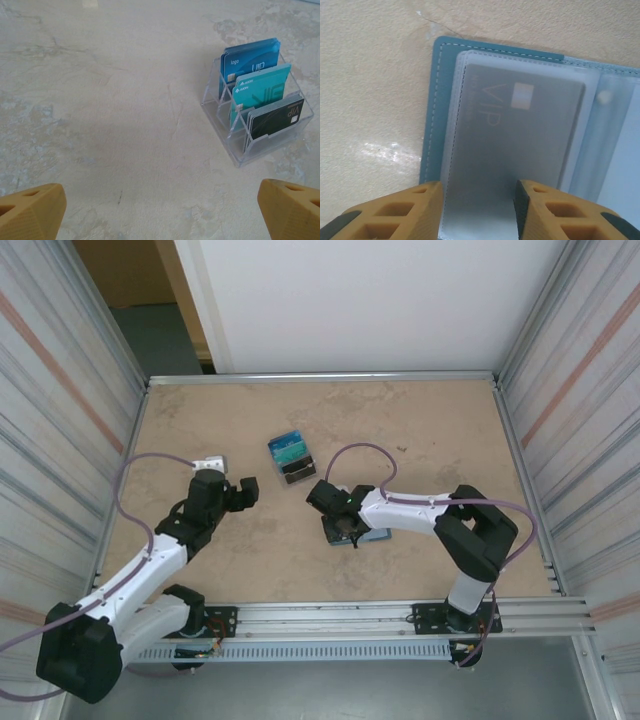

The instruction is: Take the credit cards out of the card holder

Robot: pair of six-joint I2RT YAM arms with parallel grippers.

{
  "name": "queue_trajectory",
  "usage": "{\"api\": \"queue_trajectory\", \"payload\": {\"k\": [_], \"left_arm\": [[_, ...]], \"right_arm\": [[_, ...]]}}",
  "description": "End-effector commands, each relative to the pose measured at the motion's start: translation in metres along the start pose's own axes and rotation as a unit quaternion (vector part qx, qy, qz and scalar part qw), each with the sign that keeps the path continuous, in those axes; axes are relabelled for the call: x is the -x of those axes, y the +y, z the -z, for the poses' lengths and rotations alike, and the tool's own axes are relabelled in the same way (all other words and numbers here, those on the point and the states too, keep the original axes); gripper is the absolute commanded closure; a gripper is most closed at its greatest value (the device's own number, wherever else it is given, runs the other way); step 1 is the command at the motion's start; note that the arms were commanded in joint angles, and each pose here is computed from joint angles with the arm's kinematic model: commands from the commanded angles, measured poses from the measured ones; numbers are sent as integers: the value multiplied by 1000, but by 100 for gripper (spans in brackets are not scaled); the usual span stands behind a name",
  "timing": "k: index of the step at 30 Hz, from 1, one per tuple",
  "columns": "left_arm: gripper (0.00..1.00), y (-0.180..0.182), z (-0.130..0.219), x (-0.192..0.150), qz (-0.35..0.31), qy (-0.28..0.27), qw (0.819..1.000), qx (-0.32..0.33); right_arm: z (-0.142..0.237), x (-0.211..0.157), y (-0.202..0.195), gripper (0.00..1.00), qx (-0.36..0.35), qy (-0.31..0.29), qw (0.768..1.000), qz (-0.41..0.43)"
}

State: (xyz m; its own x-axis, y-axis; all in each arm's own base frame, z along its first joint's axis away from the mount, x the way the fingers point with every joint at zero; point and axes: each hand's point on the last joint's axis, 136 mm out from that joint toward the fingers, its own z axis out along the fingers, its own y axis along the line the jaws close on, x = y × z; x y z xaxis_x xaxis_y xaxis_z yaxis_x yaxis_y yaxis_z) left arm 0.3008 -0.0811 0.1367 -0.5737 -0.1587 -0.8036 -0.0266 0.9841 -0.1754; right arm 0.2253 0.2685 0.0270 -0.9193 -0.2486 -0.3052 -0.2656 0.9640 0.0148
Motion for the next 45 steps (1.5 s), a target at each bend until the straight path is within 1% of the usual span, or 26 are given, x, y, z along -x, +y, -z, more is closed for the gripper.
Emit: {"api": "queue_trajectory", "payload": {"k": [1, 9, 14, 23, 26, 31, 36, 42, 45], "left_arm": [[1, -1, 0, 7, 11, -9, 1000, -2], [1, -2, 1, 7, 6, -9, 1000, -5], [1, 0, 3, 8, 3, -12, 1000, -1], [1, -1, 6, 10, 0, -13, 1000, -3], [1, 0, 6, 10, -1, -13, 1000, -3], [1, -1, 9, 14, -2, -19, 1000, -3], [1, -2, 16, 20, -1, -29, 1000, -8], [1, -3, 27, 29, 8, -52, 998, -21], [1, -4, 31, 31, 8, -58, 998, -26]], "right_arm": [[-2, -2, -9, 59, -21, 7, 1000, -11], [-6, -7, -14, 60, -25, 14, 999, -14], [-8, -9, -12, 66, -7, 15, 1000, -24], [-3, -4, -12, 73, 29, 4, 998, -47], [1, -2, -13, 77, 32, -3, 998, -48], [4, -1, -13, 81, 29, -5, 999, -44], [10, 1, 4, 83, 45, -6, 999, -24], [18, 1, 40, 88, 88, -3, 996, 5], [18, -2, 46, 88, 89, 0, 996, 13]]}}
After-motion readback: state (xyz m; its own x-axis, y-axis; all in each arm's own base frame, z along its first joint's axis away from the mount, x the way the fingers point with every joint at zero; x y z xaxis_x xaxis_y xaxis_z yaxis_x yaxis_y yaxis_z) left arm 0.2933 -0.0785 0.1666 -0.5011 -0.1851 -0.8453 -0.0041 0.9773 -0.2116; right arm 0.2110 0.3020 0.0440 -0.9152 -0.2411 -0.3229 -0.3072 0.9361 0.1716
